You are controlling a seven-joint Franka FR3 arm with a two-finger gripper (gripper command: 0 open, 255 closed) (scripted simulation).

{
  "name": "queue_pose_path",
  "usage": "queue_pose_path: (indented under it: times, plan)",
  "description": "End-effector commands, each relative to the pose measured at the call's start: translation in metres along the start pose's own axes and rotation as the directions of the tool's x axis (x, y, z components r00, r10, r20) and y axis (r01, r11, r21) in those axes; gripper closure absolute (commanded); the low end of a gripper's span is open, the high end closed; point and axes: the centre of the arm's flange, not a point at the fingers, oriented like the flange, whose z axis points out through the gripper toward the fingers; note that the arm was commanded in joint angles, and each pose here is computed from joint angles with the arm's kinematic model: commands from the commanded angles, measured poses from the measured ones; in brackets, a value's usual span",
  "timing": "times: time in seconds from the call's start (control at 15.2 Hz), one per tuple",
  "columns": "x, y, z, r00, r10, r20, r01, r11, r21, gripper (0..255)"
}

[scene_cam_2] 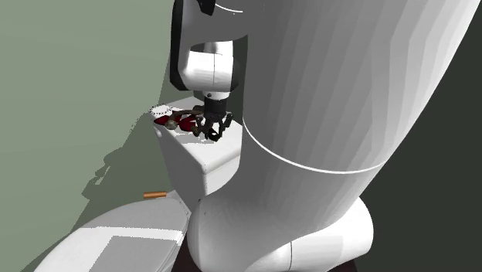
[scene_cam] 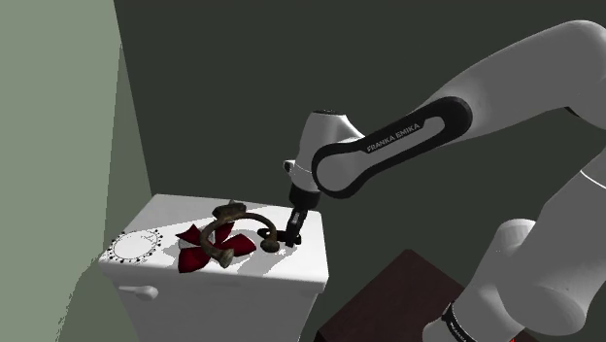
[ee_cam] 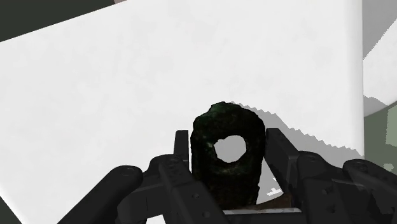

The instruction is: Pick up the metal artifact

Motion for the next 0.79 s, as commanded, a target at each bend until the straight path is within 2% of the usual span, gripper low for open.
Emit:
queue_pose_path:
  times: [0.0,0.13,0.73]
  plan:
    - [0.000,0.000,0.000,1.000,0.000,0.000,0.000,1.000,0.000,255]
    - [0.000,0.001,0.000,1.000,0.000,0.000,0.000,1.000,0.000,255]
    - [0.003,-0.005,-0.047,1.000,0.000,0.000,0.000,1.000,0.000,255]
